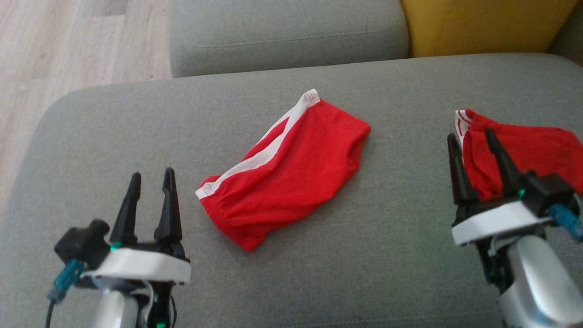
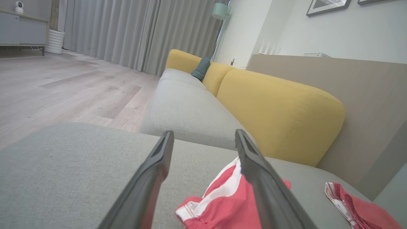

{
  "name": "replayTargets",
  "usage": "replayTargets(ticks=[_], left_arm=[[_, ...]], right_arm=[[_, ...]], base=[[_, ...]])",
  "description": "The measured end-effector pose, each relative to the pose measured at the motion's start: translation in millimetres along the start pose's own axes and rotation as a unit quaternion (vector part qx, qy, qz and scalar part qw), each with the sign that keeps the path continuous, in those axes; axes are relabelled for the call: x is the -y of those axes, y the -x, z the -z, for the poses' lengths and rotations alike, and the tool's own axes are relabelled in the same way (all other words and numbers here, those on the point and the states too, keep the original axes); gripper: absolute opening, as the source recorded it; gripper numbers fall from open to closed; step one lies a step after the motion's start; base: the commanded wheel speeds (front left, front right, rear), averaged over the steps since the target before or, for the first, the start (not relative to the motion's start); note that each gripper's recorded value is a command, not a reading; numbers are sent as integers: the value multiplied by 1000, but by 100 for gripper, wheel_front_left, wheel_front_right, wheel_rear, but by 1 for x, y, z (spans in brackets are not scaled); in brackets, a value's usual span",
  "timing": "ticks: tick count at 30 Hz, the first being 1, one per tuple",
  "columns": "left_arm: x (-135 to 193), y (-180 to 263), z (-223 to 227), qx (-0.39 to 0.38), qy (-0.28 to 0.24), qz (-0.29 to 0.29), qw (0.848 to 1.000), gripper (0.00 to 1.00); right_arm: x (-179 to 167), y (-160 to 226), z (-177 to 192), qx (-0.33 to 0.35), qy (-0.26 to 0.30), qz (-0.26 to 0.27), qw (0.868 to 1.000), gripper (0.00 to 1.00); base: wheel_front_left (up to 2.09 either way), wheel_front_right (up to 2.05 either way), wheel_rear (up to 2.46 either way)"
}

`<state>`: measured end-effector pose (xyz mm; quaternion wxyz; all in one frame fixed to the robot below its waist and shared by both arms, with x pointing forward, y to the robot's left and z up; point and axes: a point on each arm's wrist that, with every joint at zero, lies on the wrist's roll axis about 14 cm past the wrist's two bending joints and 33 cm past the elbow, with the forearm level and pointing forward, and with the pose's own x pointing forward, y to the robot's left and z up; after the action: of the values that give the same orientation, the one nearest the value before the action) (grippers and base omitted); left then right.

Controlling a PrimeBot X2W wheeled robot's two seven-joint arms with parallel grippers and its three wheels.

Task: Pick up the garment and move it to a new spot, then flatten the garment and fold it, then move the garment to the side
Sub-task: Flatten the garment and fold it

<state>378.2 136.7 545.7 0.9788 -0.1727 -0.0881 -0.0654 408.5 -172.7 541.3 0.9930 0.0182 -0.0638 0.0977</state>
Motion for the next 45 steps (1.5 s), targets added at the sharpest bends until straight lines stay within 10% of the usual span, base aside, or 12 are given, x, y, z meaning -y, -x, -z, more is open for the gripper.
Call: replayTargets(ticks=[26, 36, 45], left_arm=[[2, 18, 21, -33, 4, -12, 999, 100], [-20, 15, 31, -49, -3, -44, 998, 100], [-39, 18, 39, -64, -12, -72, 995, 100]], right_arm=[[-32, 21, 45, -64, -75, 20, 995, 100], [-60, -37, 93, -182, -244, 1, 953, 100], [-78, -68, 154, -301, -289, 8, 909, 100]], base=[[0, 0, 0], [0, 0, 0], [0, 0, 0]])
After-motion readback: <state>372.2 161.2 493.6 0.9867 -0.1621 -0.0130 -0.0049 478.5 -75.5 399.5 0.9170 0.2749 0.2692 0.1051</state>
